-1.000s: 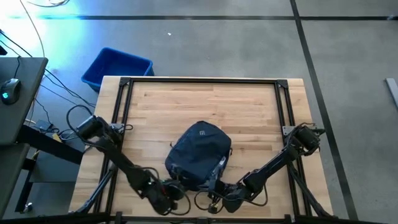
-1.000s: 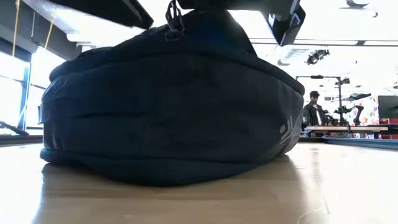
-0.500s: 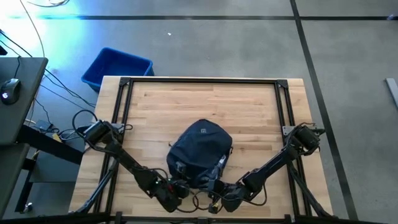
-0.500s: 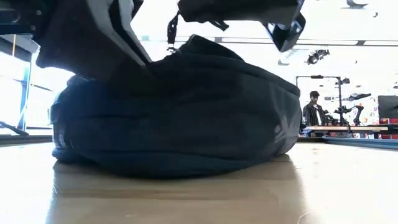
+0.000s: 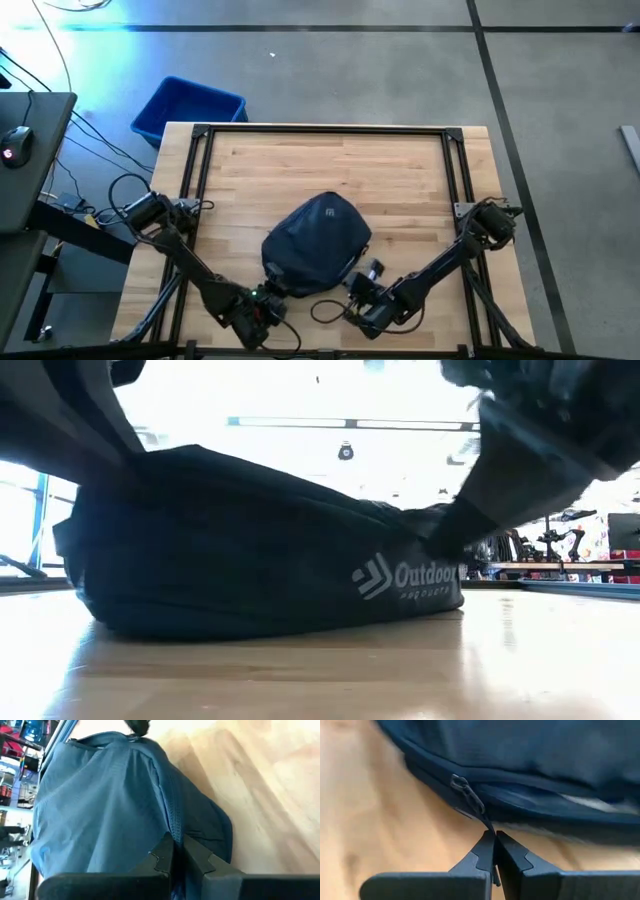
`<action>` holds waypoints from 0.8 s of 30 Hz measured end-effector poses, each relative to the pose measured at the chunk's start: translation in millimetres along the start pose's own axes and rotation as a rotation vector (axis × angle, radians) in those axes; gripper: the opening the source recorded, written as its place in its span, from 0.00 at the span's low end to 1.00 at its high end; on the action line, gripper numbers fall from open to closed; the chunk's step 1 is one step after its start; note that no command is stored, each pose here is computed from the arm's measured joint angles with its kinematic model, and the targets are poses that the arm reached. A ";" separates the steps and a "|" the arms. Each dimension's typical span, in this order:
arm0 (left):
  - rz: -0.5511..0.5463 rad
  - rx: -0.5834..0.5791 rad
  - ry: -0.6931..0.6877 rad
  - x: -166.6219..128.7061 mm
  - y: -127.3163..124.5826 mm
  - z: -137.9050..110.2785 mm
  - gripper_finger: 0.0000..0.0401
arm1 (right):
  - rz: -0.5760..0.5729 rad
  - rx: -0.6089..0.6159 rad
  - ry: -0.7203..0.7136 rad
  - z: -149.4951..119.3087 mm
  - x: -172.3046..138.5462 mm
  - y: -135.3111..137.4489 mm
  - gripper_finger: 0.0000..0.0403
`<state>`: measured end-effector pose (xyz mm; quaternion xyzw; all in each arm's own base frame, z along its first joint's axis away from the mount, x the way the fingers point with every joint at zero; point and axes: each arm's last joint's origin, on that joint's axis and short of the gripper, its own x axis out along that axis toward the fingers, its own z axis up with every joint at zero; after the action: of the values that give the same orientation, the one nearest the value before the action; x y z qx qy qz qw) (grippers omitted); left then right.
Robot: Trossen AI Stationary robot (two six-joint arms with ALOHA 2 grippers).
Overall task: Unpack backpack
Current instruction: Close the black backpack
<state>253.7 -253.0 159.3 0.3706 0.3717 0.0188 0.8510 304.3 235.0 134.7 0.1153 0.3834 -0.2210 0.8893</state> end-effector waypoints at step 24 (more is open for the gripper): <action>0.017 -0.083 0.143 -1.1 -0.3 -24.4 0.00 | -0.363 -0.017 0.168 -28.7 -26.2 -39.1 0.00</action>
<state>237.1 -238.6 148.8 0.3360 0.4271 0.0679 0.8367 251.4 219.4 133.1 0.0548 0.4727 -0.3642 0.8006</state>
